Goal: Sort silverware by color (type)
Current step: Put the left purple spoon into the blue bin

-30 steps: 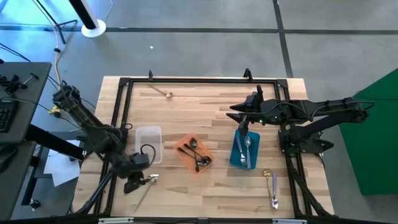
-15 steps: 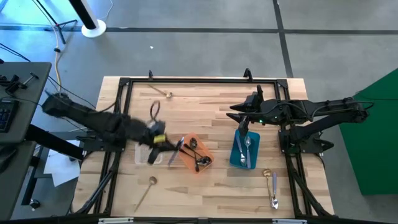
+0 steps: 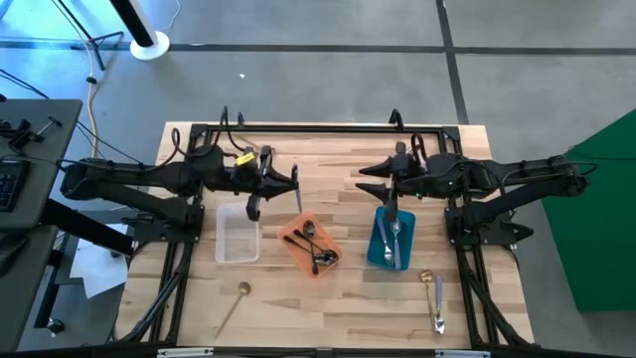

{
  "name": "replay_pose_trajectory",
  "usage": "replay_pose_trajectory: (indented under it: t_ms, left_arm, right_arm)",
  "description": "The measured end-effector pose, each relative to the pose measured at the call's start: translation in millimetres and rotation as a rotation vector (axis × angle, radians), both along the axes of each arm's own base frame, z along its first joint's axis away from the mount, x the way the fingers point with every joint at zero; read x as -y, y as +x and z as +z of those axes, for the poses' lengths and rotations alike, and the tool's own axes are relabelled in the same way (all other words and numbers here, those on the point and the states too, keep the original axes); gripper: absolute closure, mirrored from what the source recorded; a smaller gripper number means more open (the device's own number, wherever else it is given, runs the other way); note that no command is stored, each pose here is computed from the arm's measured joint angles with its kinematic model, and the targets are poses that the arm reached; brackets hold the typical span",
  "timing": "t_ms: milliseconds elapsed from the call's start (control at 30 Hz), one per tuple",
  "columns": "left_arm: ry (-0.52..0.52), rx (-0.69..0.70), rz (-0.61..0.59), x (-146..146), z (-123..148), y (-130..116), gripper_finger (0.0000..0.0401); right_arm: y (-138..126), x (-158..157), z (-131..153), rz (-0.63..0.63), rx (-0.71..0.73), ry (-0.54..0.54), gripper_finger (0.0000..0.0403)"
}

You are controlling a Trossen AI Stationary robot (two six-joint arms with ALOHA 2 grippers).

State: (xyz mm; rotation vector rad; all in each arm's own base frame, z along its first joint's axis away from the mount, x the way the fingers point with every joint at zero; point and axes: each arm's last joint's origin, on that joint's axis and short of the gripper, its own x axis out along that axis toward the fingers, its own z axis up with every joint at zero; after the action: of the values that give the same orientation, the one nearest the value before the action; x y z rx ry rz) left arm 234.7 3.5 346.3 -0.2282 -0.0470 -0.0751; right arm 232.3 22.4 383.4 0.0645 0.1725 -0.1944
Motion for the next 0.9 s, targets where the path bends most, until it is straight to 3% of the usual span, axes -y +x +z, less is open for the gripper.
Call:
replay_pose_trajectory:
  t_ms: [200, 767, 900]
  left_arm:
    - [0.031, 0.098, 0.008, 0, 9, 0, 0.0401]
    - [0.035, 0.088, 0.024, 0, 8, 1, 0.0401]
    - [0.029, 0.088, 0.085, -2, 7, 3, 0.0401]
  right_arm:
    - [1, 0, 11, 0.010, 0.107, -0.045, 0.0252]
    - [4, -1, 9, 0.010, 0.094, -0.039, 0.0252]
    - [19, -3, 3, 0.013, 0.104, -0.043, 0.0252]
